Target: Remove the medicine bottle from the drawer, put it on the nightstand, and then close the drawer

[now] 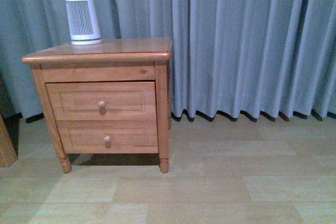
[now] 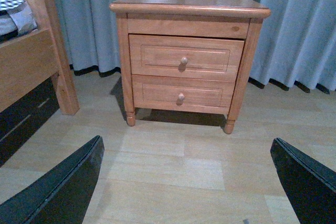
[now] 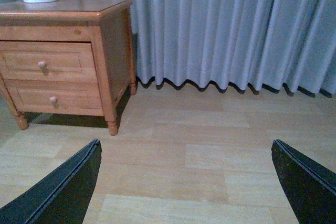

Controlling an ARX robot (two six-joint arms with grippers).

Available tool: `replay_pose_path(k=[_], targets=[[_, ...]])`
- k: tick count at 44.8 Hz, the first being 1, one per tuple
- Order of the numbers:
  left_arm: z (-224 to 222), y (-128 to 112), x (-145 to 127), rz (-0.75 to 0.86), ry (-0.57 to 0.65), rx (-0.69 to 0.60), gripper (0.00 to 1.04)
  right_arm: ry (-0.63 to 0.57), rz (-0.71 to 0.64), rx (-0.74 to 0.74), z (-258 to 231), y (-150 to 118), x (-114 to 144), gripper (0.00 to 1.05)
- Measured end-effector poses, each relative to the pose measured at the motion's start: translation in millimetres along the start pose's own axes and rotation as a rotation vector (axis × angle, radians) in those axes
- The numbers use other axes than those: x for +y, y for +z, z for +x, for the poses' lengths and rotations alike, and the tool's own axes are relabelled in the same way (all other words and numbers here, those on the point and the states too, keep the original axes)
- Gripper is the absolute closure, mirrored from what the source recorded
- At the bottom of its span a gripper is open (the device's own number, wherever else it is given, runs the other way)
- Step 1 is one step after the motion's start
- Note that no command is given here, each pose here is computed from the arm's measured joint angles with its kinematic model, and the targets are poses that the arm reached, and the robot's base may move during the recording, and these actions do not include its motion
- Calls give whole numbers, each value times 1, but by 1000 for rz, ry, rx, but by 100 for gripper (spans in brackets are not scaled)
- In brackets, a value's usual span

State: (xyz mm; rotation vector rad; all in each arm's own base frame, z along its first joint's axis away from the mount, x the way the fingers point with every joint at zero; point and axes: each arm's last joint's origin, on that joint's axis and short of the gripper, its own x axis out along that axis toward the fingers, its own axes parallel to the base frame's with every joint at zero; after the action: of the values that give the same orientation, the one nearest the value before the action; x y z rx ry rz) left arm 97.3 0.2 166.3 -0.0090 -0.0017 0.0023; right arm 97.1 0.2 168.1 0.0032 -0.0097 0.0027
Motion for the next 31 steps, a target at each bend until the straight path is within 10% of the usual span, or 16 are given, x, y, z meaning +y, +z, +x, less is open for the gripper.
replay_pose_path(k=[31], targets=[[0,0,0,0,0,0,6,0,0,0,0,0,0,7]])
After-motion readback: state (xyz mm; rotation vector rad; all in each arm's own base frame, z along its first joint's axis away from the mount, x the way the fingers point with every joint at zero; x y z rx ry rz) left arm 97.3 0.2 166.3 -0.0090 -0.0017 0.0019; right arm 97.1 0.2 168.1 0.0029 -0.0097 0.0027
